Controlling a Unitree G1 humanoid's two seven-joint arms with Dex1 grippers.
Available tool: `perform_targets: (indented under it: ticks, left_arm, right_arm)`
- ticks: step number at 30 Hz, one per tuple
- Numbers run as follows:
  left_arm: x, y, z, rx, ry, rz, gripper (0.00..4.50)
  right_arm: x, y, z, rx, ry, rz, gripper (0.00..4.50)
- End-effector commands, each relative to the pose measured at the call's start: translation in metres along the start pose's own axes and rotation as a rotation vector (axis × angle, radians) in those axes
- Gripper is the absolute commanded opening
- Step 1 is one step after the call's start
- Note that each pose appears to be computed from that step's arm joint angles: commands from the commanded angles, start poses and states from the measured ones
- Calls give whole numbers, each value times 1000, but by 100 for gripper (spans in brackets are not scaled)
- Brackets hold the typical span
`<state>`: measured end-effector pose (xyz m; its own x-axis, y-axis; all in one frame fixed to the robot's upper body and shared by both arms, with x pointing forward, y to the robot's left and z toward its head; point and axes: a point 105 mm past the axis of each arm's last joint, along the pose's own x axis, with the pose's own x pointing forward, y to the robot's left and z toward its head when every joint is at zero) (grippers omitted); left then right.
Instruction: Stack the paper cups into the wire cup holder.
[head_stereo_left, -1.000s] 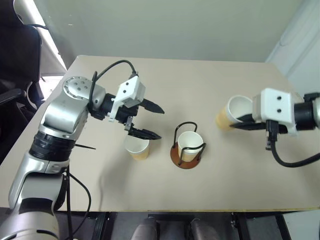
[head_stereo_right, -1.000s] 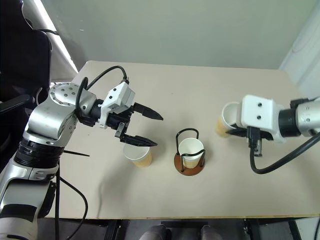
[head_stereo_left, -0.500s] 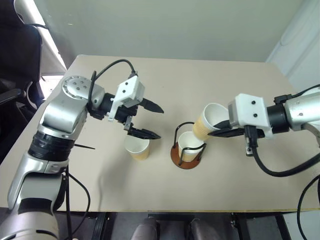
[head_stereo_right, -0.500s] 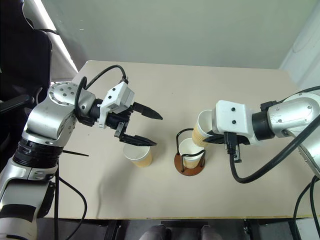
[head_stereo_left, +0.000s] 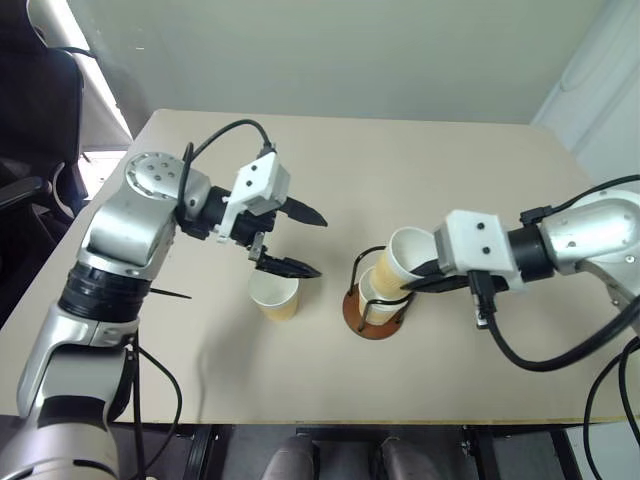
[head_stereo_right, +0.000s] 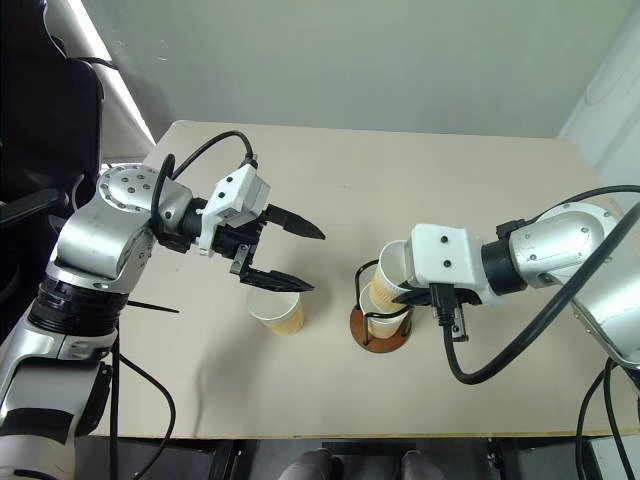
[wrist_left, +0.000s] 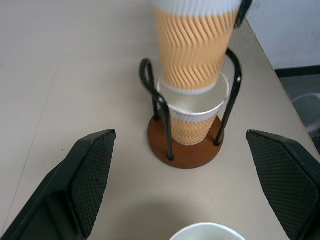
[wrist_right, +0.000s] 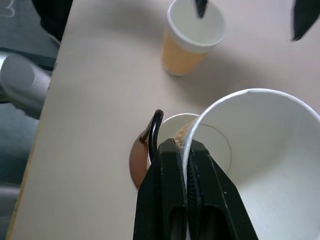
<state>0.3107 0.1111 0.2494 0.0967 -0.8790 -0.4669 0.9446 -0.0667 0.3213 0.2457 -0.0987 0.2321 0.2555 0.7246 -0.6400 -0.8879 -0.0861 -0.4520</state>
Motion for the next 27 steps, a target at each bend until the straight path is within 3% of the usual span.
perform_targets:
  ticks: [1,9,17,27]
  left_arm:
    - [-3,2,12,55,-13,10,450]
    - [-2,2,13,54,-15,9,450]
    - [-2,3,10,42,-14,24,450]
    - [-25,8,21,71,-1,138,450]
  right_arm:
    - [3,-1,0,-46,15,-13,2]
    - [10,-4,-2,-81,27,-9,2]
    - [5,-20,16,-41,-68,-72,269]
    - [-37,-43,41,130,-291,-257,269]
